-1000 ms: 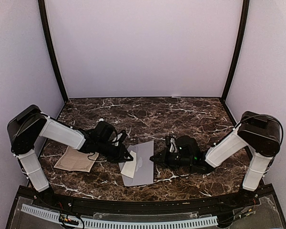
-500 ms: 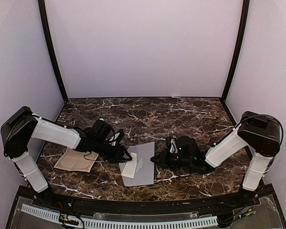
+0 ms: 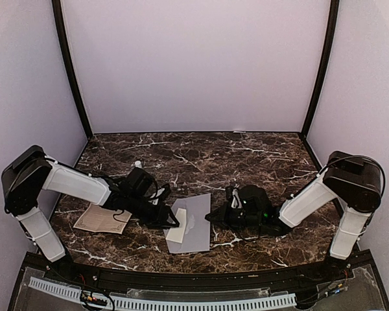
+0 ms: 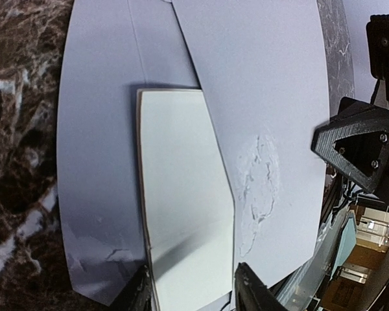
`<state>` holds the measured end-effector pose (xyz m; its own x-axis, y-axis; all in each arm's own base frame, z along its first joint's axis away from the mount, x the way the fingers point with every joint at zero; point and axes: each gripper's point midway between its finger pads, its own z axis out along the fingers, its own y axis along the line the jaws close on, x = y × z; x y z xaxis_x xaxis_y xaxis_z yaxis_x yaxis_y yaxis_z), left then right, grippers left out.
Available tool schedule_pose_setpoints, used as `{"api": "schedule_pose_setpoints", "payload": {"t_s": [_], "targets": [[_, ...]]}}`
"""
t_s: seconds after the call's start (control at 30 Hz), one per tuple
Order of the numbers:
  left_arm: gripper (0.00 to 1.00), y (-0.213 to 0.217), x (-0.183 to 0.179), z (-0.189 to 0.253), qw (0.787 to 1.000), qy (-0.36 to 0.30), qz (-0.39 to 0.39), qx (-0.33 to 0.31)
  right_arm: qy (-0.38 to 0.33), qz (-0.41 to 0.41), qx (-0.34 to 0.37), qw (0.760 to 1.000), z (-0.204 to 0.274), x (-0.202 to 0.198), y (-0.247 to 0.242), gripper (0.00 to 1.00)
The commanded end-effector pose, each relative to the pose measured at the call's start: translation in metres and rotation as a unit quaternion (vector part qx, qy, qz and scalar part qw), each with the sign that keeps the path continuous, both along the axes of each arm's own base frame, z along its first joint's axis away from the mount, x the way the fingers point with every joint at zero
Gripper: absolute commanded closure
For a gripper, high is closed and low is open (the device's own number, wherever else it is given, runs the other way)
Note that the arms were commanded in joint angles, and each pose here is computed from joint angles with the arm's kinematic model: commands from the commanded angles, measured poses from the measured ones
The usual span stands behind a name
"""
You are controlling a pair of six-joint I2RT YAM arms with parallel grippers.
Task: Place the letter into the envelope and seal it
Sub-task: Place the letter in the envelope.
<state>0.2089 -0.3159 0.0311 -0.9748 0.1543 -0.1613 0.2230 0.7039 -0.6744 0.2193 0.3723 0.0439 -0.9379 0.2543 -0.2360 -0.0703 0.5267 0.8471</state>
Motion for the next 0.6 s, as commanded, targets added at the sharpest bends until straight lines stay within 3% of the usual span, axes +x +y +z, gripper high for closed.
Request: {"api": "schedule_pose_setpoints", "payload": {"t_s": [0.0, 0.57], "targets": [[0.58, -0.001, -0.017, 0.006, 1.000, 0.020, -0.016, -0.008, 0.000, -0.006, -0.004, 1.000, -0.003, 0.005, 0.001, 1.00], [0.59, -0.036, -0.014, 0.010, 0.999, 0.017, -0.033, -0.039, 0.006, 0.002, -0.009, 1.000, -0.008, 0.003, 0.003, 1.00]]}}
